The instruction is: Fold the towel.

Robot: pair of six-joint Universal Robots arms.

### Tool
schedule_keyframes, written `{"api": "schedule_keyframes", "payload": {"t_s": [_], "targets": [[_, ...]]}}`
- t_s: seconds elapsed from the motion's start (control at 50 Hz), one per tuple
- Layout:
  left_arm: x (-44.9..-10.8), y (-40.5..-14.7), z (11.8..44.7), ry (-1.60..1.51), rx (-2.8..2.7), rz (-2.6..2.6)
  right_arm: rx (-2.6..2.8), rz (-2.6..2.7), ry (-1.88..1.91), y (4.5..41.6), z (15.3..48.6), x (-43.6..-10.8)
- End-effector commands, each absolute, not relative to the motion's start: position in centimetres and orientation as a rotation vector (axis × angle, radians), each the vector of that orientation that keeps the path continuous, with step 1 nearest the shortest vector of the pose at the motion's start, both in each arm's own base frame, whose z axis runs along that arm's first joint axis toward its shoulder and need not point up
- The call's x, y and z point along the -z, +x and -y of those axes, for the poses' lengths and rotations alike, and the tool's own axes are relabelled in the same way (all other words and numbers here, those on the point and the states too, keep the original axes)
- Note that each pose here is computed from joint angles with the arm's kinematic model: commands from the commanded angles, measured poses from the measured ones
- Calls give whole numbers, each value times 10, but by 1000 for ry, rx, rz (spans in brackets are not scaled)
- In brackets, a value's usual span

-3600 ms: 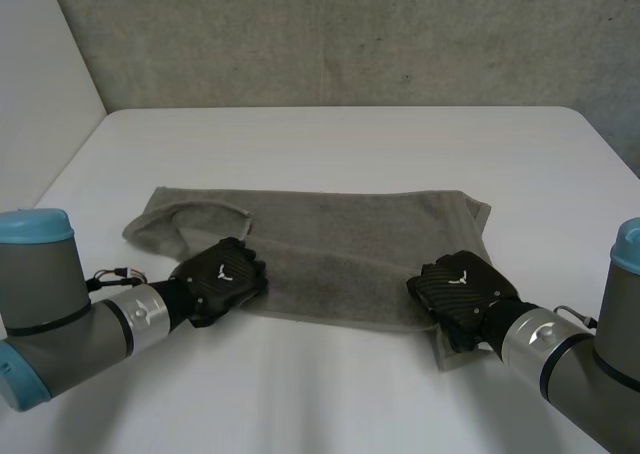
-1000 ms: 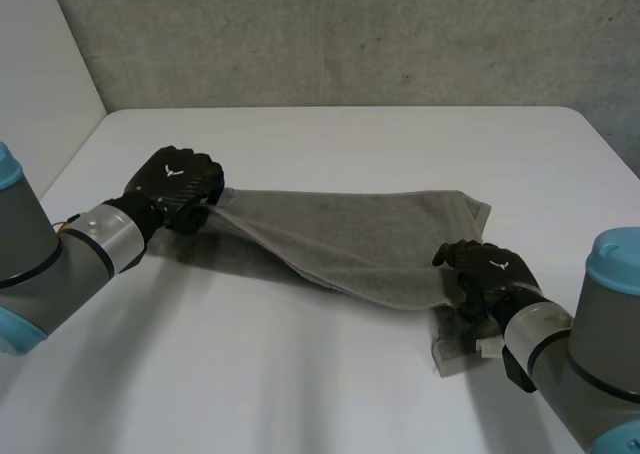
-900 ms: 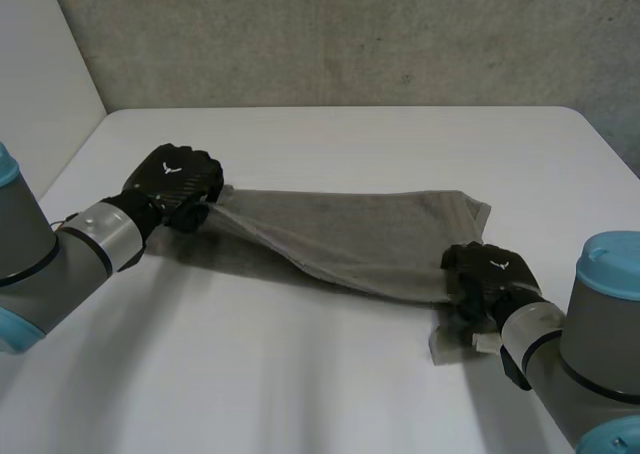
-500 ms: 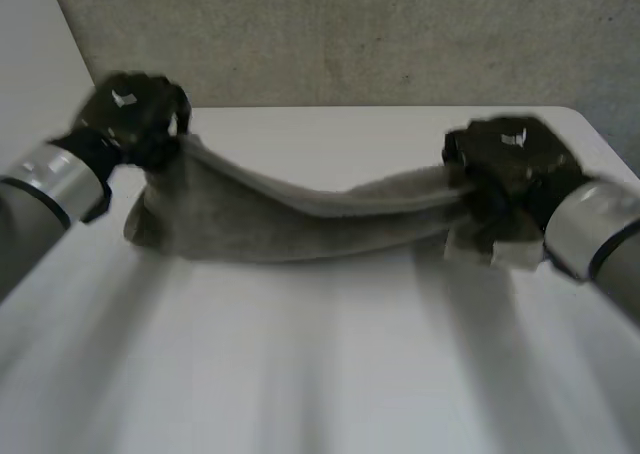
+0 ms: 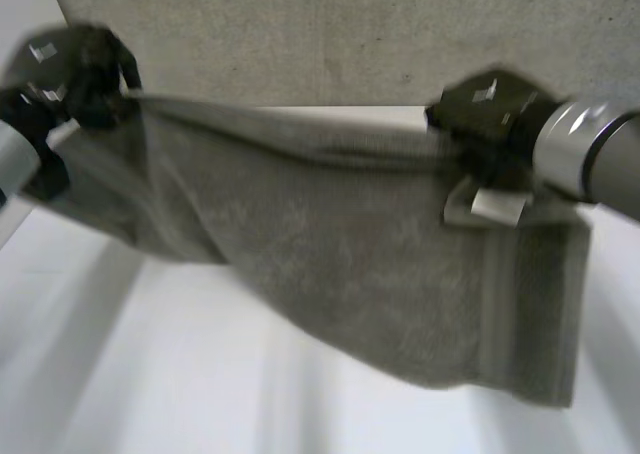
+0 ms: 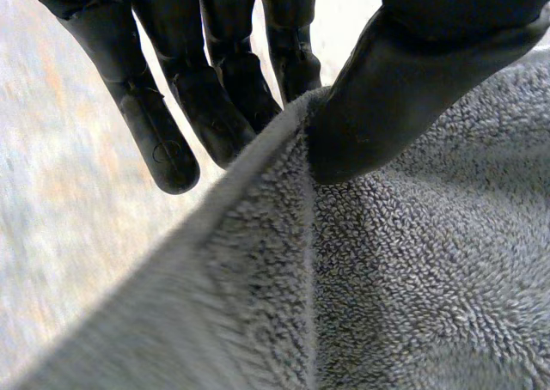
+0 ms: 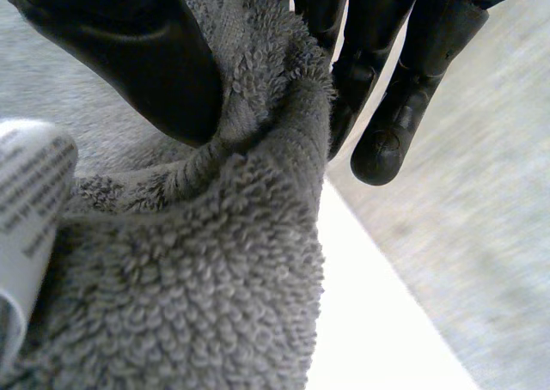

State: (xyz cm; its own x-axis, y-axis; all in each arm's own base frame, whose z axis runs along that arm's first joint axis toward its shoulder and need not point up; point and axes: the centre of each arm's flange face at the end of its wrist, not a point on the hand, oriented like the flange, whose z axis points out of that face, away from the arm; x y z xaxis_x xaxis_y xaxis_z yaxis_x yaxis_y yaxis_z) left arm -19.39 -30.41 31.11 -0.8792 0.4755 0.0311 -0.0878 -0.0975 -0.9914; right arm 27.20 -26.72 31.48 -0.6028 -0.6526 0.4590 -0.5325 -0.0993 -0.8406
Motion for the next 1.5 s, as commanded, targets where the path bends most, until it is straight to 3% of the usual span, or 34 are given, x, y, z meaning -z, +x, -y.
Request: {"api": "schedule_keyframes", "payload": {"t_s": [0.02,0.06,0.18,0.62,0.88,1.08,1.22,1.32,1.36,1.38,1.42,1.44,1.46,1.48,1.5], "targets": [[-239,-202,305,-410,-1793,2002,1497,-2183,-1452,276,276,-228],[-229,-206,304,-414,-1755,2023,1457,-2196,-1506,276,278,-208],[-207,-211,299,-420,-1669,2074,1417,-2212,-1506,274,273,-193],[-203,-210,292,-414,-1653,2090,1621,-2333,-1195,263,272,-157],[-210,-209,291,-415,-1679,2070,1834,-2310,-1114,252,269,-199],[-209,-210,289,-420,-1680,2065,1724,-2350,-1101,254,258,-161],[-209,-210,289,-420,-1689,2059,1737,-2346,-1084,255,263,-155],[-211,-207,292,-416,-1702,2057,1801,-2304,-1073,255,269,-171],[-213,-207,293,-416,-1712,2051,1928,-2233,-1058,256,273,-203],[-218,-206,296,-415,-1730,2041,1929,-2232,-1058,256,273,-203],[-225,-205,298,-415,-1759,2022,2100,-2102,-1004,253,266,-258],[-237,-203,302,-416,-1805,1991,2101,-2101,-1004,253,266,-259],[-251,-200,304,-415,-1854,1956,2192,-2016,-980,251,260,-290],[-251,-200,304,-415,-1854,1956,2193,-2015,-979,251,260,-290],[-267,-199,304,-417,-1903,1914,2276,-1929,-957,249,254,-320]]}}
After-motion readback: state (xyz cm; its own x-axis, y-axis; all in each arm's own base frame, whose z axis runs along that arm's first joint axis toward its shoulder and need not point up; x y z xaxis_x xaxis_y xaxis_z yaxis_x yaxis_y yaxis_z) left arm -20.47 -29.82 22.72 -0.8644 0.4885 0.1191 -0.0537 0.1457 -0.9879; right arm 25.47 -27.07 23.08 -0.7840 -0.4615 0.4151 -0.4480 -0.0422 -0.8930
